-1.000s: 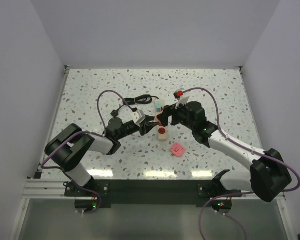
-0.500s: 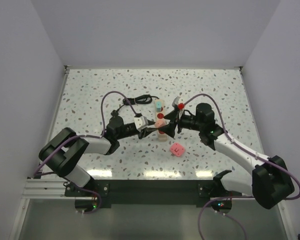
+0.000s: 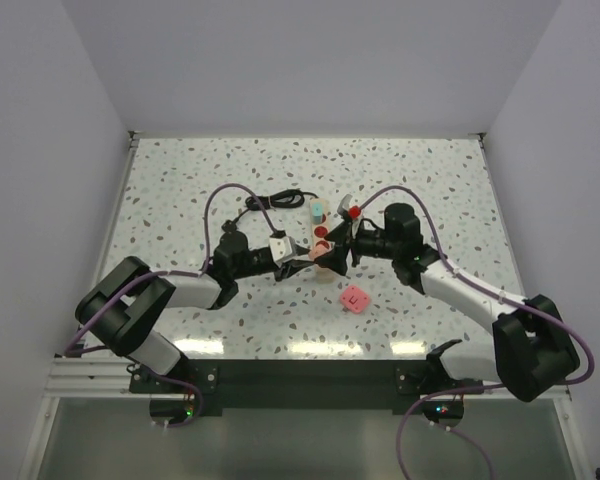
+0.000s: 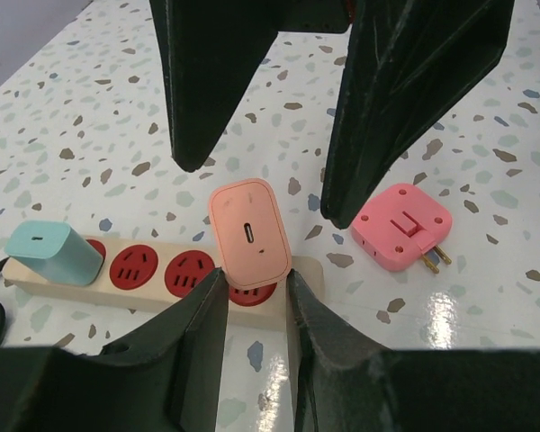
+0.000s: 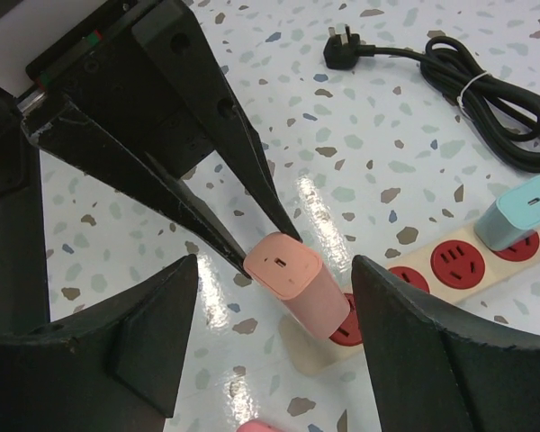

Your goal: Insert the plug

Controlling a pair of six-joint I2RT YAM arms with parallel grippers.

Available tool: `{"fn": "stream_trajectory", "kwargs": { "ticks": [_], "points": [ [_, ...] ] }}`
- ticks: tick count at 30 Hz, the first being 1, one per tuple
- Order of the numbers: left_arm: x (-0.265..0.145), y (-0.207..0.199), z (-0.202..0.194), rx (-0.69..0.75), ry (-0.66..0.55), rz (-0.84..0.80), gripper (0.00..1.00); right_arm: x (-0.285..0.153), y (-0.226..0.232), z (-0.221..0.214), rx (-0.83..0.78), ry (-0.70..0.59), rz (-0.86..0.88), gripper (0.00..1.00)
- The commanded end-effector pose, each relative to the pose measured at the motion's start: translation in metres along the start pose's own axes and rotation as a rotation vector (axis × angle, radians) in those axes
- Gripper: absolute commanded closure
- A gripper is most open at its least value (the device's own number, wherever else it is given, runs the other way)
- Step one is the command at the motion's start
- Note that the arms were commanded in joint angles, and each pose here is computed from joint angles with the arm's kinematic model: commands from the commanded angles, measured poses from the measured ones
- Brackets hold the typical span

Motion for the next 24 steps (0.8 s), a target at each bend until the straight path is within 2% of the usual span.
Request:
{"fn": "stream_trajectory", "kwargs": {
  "ticks": [1,12,16,22,24],
  "points": [
    [0.004,0.011,0.013,0.069,-0.043,-0.019,1.00,0.003,-0.001,0.020,-0.073,-0.045,-0.001,0.28],
    [-0.006,0.010,0.022,0.087,-0.015,-0.051,1.00,0.008,0.004,0.010,-0.095,0.044,0.148,0.28],
    [-0.007,0.016,0.018,0.077,0.002,-0.008,1.00,0.011,-0.003,0.012,-0.037,0.039,0.069,0.28],
    [-0.022,0.038,0.006,-0.092,0.004,0.208,1.00,0.008,-0.012,0.003,0.112,-0.018,-0.153,0.25],
    [-0.025,0.038,0.001,-0.159,0.022,0.233,0.79,0.016,-0.006,-0.003,0.126,0.008,-0.193,0.24]
  ]
}}
Point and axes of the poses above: each gripper's point midway between its finger pads, its own x axis out along the fingers, its own y axis along the line the jaws close on, z = x × y, the point moved 8 cm from there along -x, back along the fingers, and after that the axes turned 15 degrees about x, right-handed, at the moved point
